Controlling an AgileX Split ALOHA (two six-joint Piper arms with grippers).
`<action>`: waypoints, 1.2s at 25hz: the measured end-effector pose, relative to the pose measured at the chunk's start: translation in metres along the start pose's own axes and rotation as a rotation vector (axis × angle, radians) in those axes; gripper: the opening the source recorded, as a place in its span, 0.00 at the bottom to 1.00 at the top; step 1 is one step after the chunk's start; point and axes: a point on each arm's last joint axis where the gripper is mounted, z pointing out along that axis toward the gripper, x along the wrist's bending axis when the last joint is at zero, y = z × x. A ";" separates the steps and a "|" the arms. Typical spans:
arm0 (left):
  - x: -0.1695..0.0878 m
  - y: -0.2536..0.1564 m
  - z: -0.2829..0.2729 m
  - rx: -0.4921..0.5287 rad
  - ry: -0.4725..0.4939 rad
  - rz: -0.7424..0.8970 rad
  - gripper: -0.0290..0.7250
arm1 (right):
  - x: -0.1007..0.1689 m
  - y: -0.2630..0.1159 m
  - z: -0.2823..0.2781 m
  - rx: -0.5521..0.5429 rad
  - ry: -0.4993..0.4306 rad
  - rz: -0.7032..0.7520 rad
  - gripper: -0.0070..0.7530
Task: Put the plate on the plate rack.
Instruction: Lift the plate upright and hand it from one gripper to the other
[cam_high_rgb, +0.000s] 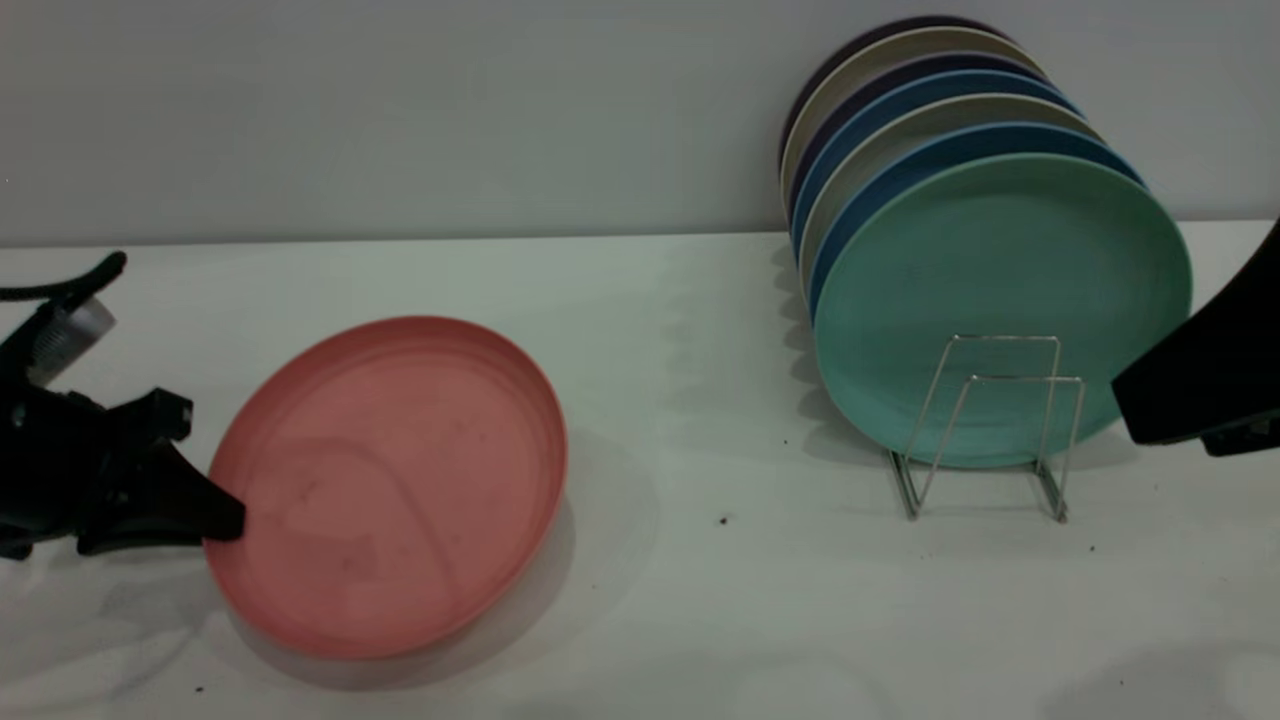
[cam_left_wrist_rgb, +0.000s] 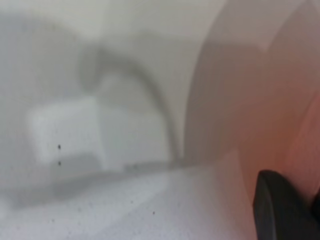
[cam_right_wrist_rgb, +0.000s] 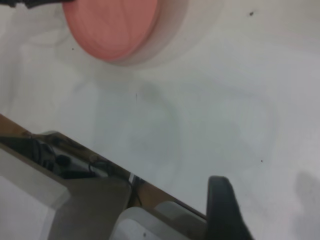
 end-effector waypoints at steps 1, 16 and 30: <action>0.000 0.001 -0.001 -0.003 0.003 0.003 0.06 | 0.000 0.000 0.000 0.001 0.000 0.001 0.66; -0.002 0.013 -0.004 -0.039 0.002 0.093 0.06 | -0.003 0.002 0.001 -0.015 -0.021 0.004 0.66; -0.029 0.031 -0.033 -0.142 -0.043 0.330 0.06 | -0.010 0.011 0.019 -0.080 0.038 0.031 0.66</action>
